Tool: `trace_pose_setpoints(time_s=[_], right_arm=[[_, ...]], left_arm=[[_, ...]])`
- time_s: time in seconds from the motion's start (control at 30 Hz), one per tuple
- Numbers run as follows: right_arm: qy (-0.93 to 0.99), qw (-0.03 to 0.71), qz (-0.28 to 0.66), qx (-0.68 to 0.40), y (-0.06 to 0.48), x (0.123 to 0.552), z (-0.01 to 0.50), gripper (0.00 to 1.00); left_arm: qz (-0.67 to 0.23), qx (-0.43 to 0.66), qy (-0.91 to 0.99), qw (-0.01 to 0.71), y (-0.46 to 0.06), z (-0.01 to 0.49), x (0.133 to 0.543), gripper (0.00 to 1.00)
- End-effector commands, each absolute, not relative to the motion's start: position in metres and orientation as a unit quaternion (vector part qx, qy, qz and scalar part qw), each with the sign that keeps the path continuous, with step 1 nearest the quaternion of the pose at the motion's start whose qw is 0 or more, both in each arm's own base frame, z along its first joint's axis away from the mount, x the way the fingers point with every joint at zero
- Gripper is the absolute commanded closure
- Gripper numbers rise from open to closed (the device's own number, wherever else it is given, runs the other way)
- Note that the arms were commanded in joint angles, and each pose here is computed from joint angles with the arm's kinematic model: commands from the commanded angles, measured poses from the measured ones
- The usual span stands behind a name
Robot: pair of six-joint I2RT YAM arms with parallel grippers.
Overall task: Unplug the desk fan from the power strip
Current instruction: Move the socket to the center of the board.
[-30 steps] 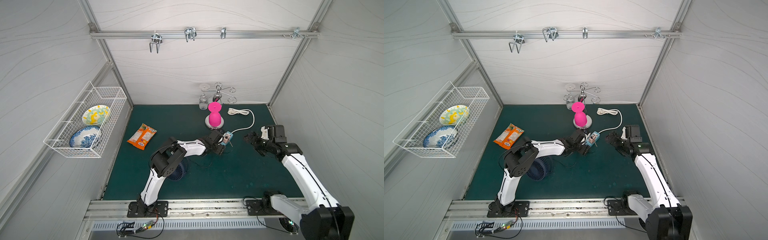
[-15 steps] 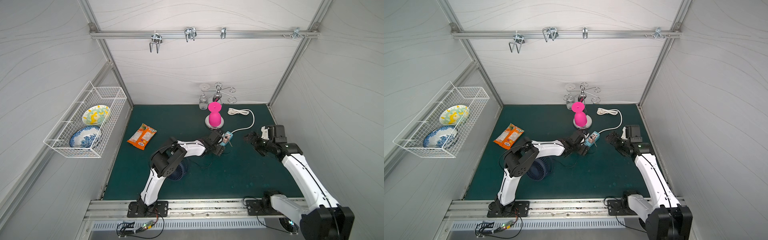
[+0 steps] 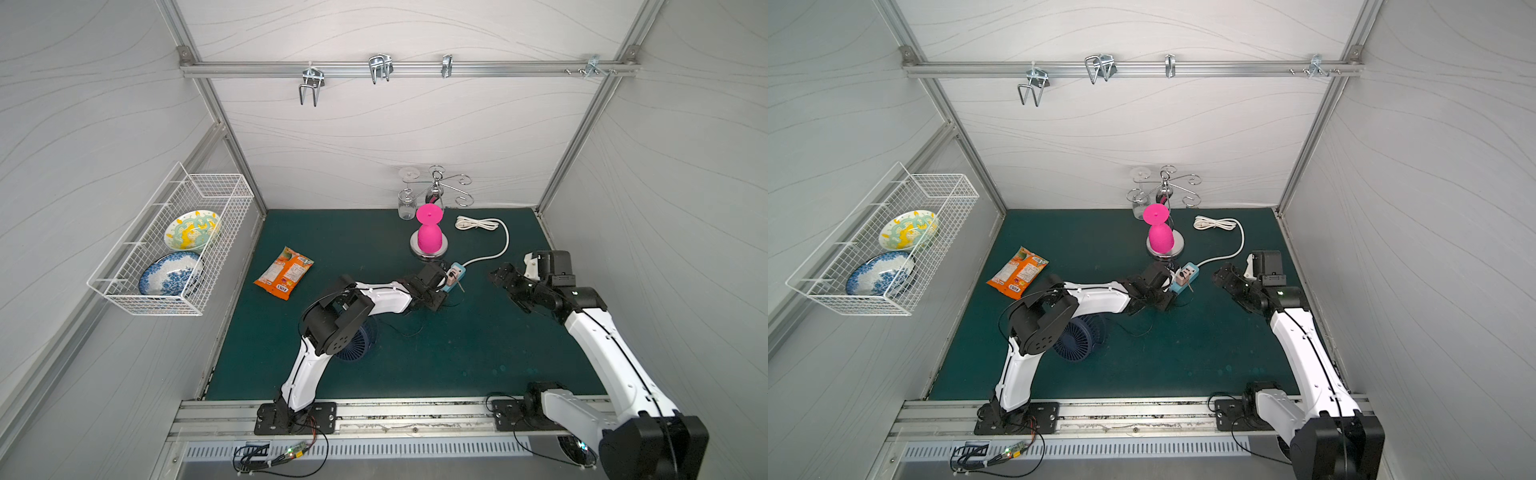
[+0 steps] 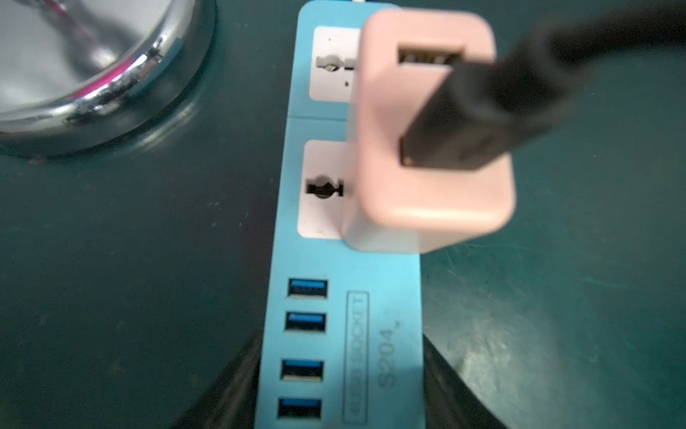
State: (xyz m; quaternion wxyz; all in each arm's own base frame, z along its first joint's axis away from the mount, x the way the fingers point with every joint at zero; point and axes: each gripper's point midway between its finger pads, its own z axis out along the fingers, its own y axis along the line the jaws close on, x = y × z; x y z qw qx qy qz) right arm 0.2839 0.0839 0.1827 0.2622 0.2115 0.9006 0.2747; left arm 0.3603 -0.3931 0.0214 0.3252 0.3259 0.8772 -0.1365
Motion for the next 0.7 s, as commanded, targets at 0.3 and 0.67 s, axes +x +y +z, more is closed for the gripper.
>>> trace_pose_setpoints(time_s=[0.3, 0.67], right_arm=[[0.900, 0.259, 0.275, 0.217, 0.082, 0.277, 0.178, 0.05], [0.906, 0.242, 0.269, 0.221, 0.082, 0.274, 0.167, 0.06]], left_arm=[[-0.128, 0.327, 0.875, 0.332, -0.382, 0.025, 0.350, 0.53], [-0.126, 0.323, 0.872, 0.345, -0.366, 0.030, 0.318, 0.53]])
